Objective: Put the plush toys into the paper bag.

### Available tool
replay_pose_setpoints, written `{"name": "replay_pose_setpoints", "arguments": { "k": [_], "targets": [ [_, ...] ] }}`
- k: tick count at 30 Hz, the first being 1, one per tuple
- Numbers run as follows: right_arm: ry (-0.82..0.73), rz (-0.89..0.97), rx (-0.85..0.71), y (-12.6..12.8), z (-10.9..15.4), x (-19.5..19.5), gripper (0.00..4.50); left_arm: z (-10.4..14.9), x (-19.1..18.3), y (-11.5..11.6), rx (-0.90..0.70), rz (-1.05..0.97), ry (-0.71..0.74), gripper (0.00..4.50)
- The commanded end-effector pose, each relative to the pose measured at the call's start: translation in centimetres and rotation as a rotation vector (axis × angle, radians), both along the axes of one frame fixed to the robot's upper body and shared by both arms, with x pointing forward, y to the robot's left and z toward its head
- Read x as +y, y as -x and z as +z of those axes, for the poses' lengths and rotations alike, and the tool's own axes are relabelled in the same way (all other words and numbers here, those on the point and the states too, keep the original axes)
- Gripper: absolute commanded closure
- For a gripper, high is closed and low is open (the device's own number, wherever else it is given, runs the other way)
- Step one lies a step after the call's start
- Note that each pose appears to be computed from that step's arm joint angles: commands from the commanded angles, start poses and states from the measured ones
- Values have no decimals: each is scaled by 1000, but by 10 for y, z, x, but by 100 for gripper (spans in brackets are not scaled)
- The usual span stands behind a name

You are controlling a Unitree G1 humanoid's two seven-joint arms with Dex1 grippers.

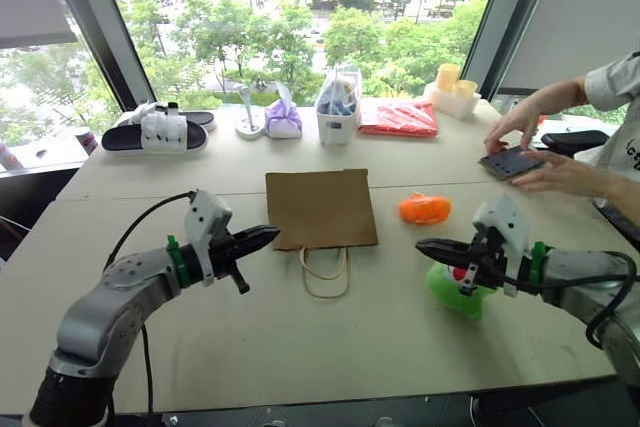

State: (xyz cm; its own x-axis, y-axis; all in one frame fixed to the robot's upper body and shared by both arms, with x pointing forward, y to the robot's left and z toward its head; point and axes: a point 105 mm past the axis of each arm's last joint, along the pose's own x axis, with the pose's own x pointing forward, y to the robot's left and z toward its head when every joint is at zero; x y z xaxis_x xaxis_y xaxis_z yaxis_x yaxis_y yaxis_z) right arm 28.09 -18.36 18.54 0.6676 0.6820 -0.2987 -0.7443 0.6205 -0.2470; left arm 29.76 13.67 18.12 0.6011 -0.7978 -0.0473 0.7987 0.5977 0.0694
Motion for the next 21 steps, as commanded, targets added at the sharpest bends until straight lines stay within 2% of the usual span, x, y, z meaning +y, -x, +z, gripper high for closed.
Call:
{"name": "replay_pose_setpoints", "arguments": {
  "k": [1,21],
  "targets": [
    [7,3,-37,3,8,0,450,10,2,2,-36,2,15,443],
    [17,8,-45,-1,11,1,450,10,-10,4,-41,-31,17,443]
  ]
}}
